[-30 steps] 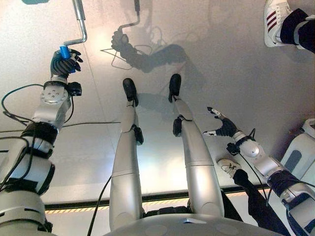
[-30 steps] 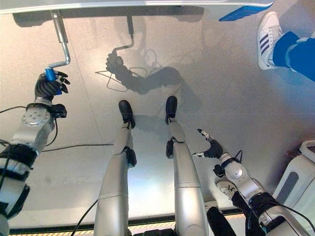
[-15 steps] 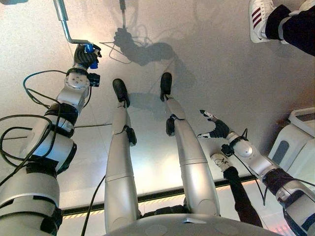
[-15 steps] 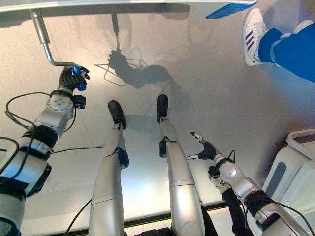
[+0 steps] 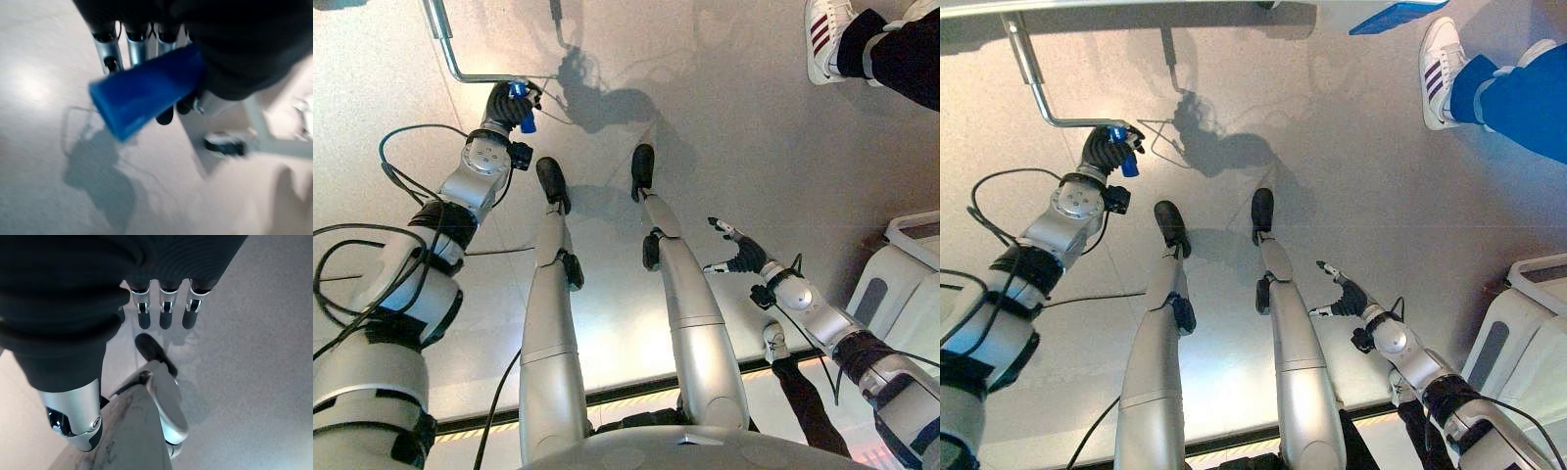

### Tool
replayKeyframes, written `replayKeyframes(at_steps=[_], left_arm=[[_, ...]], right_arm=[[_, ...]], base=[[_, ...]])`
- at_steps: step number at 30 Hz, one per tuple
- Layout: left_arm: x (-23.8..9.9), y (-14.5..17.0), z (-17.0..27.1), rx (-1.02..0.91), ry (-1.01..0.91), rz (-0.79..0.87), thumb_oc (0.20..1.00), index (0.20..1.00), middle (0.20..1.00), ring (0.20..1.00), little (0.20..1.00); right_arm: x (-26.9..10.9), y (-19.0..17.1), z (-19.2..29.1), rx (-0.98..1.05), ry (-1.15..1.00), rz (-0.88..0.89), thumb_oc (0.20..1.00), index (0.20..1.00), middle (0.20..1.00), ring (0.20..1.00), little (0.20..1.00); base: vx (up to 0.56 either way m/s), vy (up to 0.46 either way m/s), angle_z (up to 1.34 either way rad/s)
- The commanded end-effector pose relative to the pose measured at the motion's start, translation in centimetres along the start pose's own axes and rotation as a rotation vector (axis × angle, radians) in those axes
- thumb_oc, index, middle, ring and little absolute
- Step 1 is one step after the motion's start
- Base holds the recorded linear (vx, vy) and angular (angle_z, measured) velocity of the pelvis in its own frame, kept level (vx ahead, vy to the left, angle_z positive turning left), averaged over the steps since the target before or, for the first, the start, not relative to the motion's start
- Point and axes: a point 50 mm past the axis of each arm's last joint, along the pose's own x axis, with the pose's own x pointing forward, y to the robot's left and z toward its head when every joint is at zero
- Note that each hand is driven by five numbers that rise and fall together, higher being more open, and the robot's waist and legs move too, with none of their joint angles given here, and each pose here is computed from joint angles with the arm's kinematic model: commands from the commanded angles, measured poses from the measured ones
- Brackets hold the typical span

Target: Raise the hospital bed

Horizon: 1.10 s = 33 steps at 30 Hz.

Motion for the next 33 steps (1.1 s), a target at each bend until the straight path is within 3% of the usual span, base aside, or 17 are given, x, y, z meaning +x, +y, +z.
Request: replayKeyframes(at_steps=[1, 17, 33], left_arm=[[-0.5, -0.9, 7.4, -0.076, -0.379, -0.089, 0.2, 0.2, 0.2, 0.2, 0.2], [-7.7, 4.4, 5.3, -0.118, -0.437, -0.094, 0.2, 0.2, 0.2, 0.2, 0.2], [-12.3, 7.4, 0.5, -0.163, -0.282, 0.008, 0.2, 0.2, 0.2, 0.2, 0.2]], right_arm=[[-1.0, 1.0, -1.2, 0.014, 0.04, 0.022, 1.0, 1.0, 1.0, 1.0, 1.0], [-2.5, 0.2, -2.1, 0.011, 0.055, -0.02, 1.0, 1.0, 1.0, 1.0, 1.0], [-3.5, -0.7, -2.6, -0.005, 0.061, -0.051, 1.0, 1.0, 1.0, 1.0, 1.0]], base=[[0.0, 0.0, 0.0], [0.0, 0.0, 0.0], [0.0, 0.001, 0.0]])
